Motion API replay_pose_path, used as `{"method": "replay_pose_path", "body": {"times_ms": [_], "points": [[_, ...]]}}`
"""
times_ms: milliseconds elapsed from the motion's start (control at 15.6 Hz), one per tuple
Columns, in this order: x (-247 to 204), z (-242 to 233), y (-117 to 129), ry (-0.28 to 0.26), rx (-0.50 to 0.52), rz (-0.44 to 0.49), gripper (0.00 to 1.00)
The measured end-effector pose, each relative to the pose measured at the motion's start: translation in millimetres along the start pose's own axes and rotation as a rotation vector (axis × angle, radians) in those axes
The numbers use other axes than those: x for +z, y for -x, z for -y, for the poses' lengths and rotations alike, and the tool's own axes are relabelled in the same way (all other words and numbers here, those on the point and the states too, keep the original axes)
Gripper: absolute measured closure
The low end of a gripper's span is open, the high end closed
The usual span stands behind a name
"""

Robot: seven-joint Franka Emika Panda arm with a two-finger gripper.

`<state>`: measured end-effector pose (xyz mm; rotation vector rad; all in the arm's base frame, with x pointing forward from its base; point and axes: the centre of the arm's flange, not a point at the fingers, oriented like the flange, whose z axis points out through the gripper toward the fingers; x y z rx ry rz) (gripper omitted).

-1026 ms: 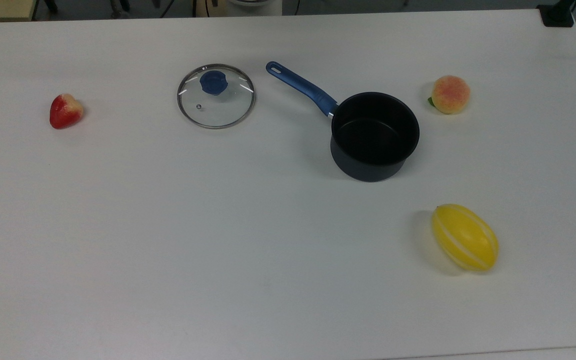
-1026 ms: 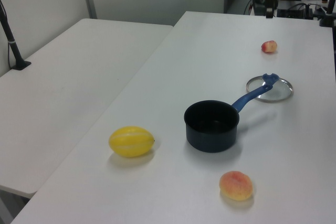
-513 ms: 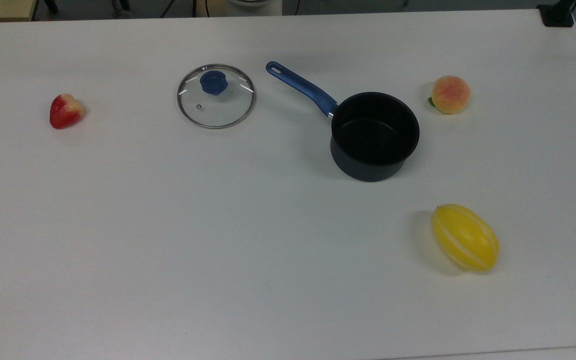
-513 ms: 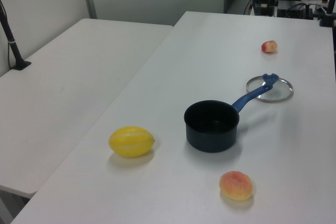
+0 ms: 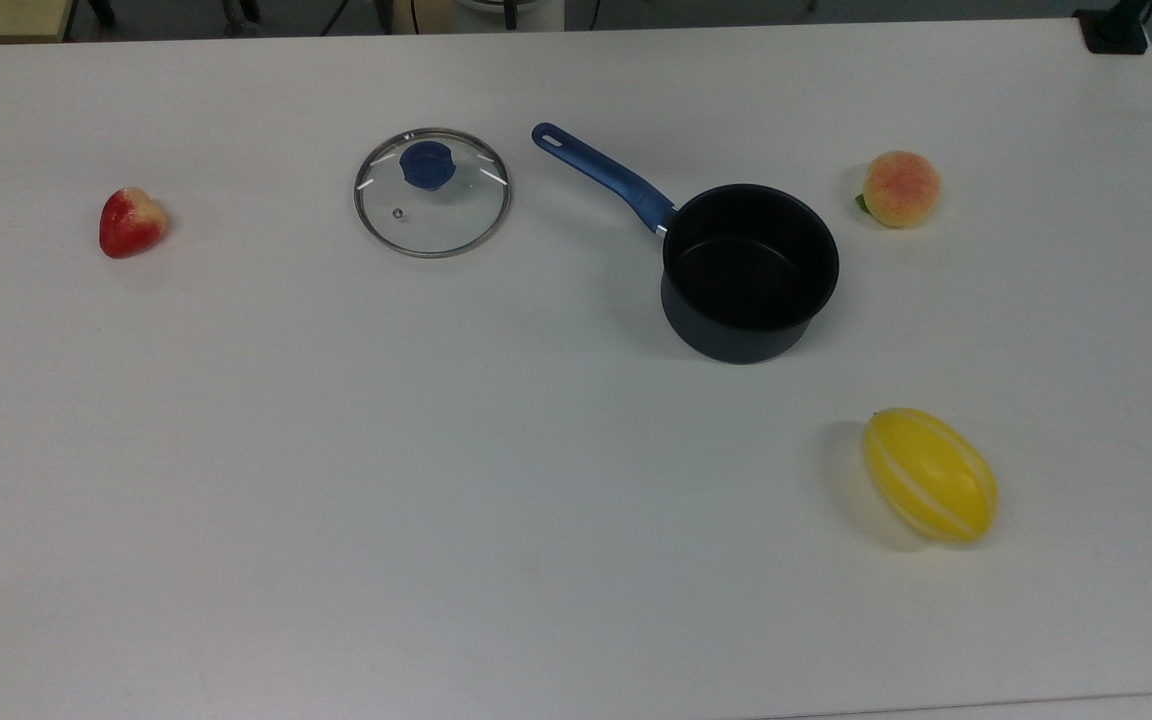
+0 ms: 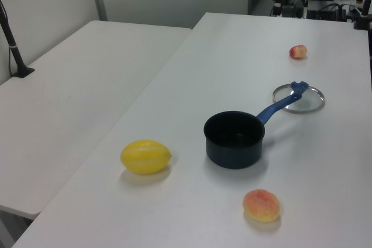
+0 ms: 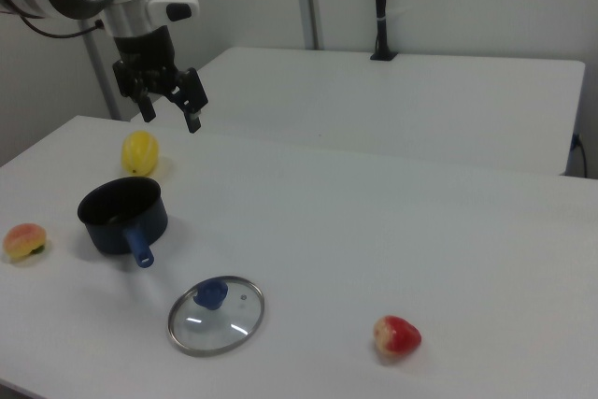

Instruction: Open lid

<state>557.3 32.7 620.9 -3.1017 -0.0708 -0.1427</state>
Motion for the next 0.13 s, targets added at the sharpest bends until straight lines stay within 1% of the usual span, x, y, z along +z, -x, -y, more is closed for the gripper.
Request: {"method": "replay_pose_path", "body": {"times_ms": [128], "points": [[0.0, -2.1, -0.1, 0.0, 0.001, 0.0, 0.0]]}}
